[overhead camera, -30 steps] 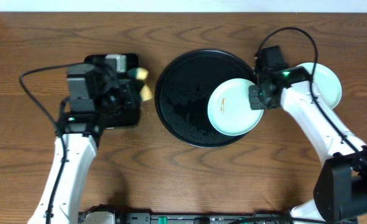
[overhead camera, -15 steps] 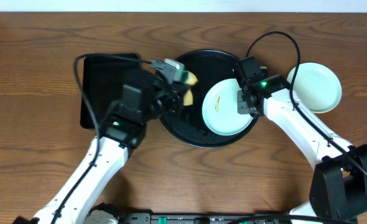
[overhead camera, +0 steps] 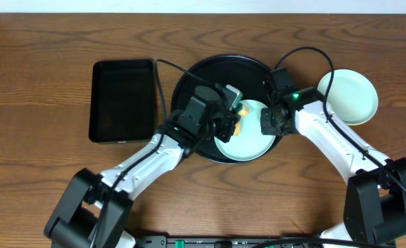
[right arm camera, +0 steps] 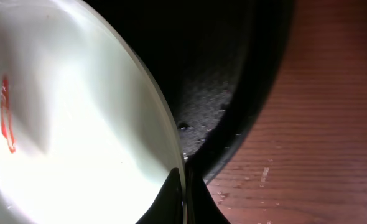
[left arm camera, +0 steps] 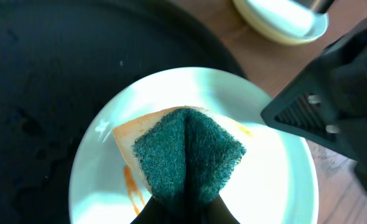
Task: Clean dirty plates on tray and stack at the side
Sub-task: 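Bring the sponge with the left gripper onto the tilted plate, then scrub the light-blue plate with the sponge in the left gripper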
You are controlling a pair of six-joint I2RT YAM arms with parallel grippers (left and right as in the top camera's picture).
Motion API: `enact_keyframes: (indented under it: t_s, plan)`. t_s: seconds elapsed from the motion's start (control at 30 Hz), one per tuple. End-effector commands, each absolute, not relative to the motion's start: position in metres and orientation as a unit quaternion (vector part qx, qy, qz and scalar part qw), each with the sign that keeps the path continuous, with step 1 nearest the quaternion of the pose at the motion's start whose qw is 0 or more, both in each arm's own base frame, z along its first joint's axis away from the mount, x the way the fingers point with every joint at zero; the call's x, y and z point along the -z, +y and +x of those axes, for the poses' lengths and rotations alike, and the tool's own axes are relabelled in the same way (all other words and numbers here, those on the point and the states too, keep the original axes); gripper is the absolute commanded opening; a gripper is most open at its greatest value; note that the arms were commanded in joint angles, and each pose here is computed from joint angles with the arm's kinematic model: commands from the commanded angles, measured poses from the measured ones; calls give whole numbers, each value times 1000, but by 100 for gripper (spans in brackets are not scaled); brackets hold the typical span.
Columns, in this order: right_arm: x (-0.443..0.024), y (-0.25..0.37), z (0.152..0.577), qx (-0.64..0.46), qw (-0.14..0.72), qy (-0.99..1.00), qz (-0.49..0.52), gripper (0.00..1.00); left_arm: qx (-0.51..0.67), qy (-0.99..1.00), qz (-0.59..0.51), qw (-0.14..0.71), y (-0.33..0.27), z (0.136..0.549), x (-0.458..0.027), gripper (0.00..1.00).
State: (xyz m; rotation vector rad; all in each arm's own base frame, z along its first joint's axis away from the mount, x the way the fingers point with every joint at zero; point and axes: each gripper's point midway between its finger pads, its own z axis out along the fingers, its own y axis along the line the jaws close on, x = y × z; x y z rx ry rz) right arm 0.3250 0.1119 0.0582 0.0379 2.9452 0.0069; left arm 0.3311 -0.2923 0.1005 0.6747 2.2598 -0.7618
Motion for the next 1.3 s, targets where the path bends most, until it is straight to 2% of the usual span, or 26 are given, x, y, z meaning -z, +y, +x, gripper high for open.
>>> enact_keyframes:
  t_s: [0.0, 0.2, 0.57, 1.27]
  plan:
    - [-57, 115, 322, -21, 93, 995, -4, 1, 282, 871, 255, 312, -293, 334, -84, 7]
    - [-57, 115, 323, -21, 95, 995, -10, 1, 263, 885, 251, 290, -289, 335, -56, 8]
    - [-57, 115, 323, -20, 95, 995, -18, 1, 244, 900, 260, 252, -280, 323, -35, 7]
    - [-57, 115, 324, -21, 97, 995, -22, 1, 196, 907, 247, 278, -270, 341, -21, 8]
